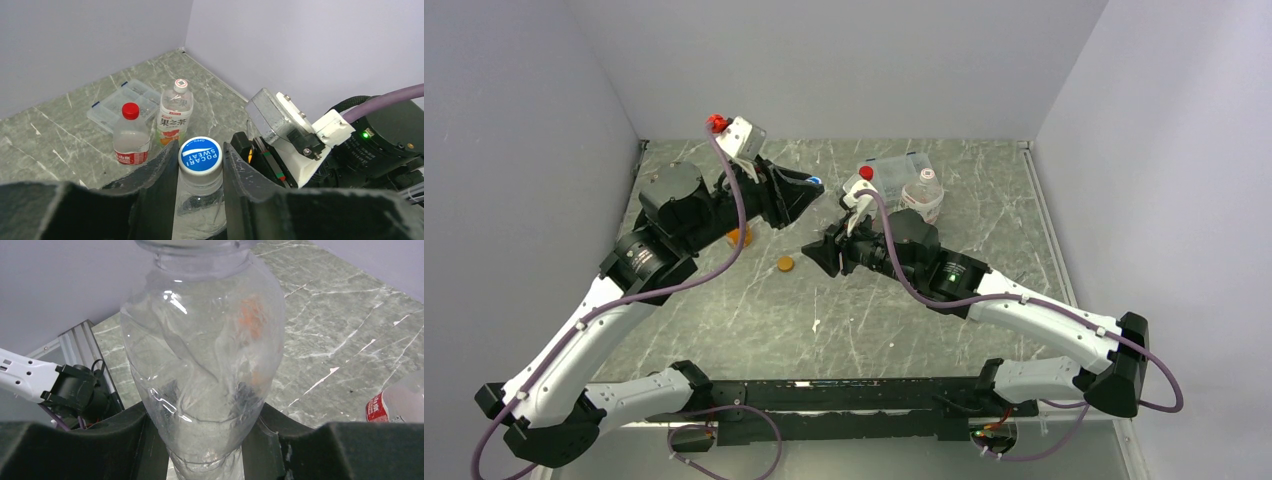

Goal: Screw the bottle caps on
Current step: Screw the bottle cap onto the plastic bottle.

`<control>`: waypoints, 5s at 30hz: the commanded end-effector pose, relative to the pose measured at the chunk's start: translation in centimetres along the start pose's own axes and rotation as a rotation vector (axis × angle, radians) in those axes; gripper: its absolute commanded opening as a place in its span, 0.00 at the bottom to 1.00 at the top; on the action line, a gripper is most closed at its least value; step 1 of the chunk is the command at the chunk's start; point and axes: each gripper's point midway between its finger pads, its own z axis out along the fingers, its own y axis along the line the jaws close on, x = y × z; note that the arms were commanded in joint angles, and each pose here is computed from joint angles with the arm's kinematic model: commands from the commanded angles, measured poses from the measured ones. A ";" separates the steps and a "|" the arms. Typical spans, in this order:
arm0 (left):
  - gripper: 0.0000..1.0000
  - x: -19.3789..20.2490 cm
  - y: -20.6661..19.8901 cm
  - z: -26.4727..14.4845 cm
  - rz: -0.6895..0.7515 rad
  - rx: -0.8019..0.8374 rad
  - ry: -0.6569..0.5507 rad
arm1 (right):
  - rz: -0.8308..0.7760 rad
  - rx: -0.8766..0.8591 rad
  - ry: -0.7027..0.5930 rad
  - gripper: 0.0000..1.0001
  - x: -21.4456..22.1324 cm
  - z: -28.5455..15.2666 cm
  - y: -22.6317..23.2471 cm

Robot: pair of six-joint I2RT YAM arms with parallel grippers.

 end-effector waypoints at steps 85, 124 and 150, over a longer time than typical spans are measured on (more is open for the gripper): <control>0.00 -0.3 -10.5 -5.8 0.044 0.585 0.156 | -0.046 -0.897 -0.241 0.17 -12.3 -11.0 10.9; 0.84 -5.2 -5.4 -4.6 0.071 0.210 0.011 | -0.052 -0.437 -0.126 0.18 -8.4 -6.9 4.4; 0.70 -5.6 1.6 0.1 0.024 -0.129 -0.107 | 0.066 0.128 -0.118 0.18 -7.0 -0.1 -2.6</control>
